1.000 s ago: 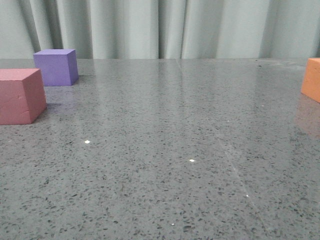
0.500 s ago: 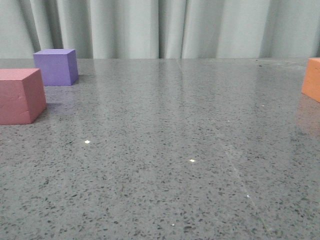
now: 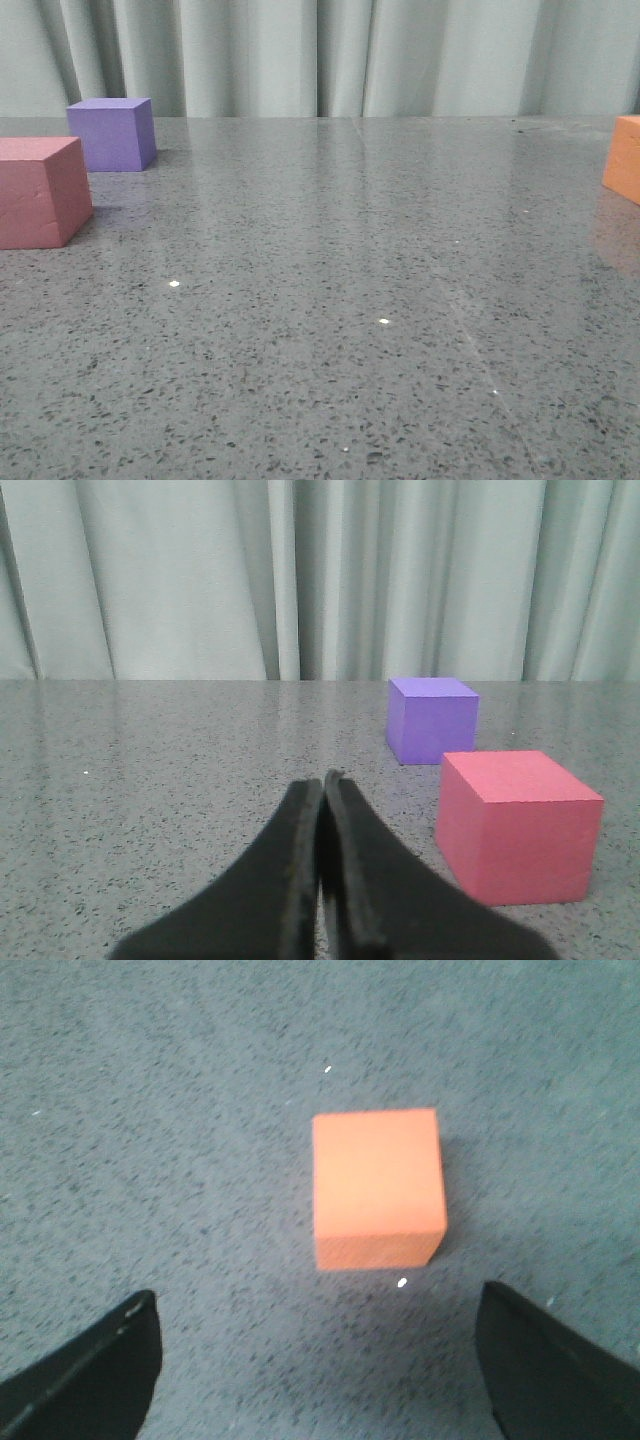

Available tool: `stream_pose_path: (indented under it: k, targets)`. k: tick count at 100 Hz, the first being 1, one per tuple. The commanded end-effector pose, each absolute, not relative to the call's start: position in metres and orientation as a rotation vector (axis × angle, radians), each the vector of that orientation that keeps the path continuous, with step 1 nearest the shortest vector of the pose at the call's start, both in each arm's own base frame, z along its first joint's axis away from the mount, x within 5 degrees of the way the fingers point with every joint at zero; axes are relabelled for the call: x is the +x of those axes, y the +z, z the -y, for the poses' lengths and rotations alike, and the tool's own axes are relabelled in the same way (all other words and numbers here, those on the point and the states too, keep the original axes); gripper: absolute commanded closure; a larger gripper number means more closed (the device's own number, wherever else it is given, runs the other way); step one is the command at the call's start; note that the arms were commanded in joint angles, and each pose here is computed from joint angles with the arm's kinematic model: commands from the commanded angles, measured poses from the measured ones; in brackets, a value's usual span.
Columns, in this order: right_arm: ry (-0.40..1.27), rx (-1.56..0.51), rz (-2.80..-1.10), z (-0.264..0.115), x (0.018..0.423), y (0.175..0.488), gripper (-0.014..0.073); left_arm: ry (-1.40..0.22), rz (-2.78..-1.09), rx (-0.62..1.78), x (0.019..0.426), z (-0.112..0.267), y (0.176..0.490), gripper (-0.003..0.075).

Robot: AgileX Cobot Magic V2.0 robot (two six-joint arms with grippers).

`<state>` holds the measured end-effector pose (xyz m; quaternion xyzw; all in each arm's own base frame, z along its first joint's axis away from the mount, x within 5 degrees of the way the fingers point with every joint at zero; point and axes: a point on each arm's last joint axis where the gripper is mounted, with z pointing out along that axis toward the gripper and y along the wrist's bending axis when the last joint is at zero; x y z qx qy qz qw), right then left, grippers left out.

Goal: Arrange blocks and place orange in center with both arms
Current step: 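Lower the right gripper and grasp the orange cube, lifting it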

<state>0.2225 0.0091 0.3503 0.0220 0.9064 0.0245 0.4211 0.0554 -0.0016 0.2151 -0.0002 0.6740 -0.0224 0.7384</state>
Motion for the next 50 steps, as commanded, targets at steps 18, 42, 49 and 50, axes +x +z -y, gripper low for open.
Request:
stream_pose_path:
  k: [18, 42, 49, 50]
  targets:
    - [-0.031, -0.002, -2.248, -0.007, 0.273, 0.370, -0.0040, -0.065, -1.430, 0.004, 0.055, 0.003, 0.204, 0.0739]
    - [-0.071, -0.022, -2.333, -0.007, 0.312, 0.350, -0.0040, -0.065, -1.430, 0.004, 0.055, 0.003, 0.204, 0.0739]
    - [-0.075, -0.017, -2.350, -0.005, 0.320, 0.341, -0.0040, -0.065, -1.430, 0.004, 0.055, 0.003, 0.204, 0.0739]
    - [-0.076, -0.015, -2.351, -0.004, 0.321, 0.341, -0.0040, -0.065, -1.430, 0.004, 0.055, 0.003, 0.204, 0.0739]
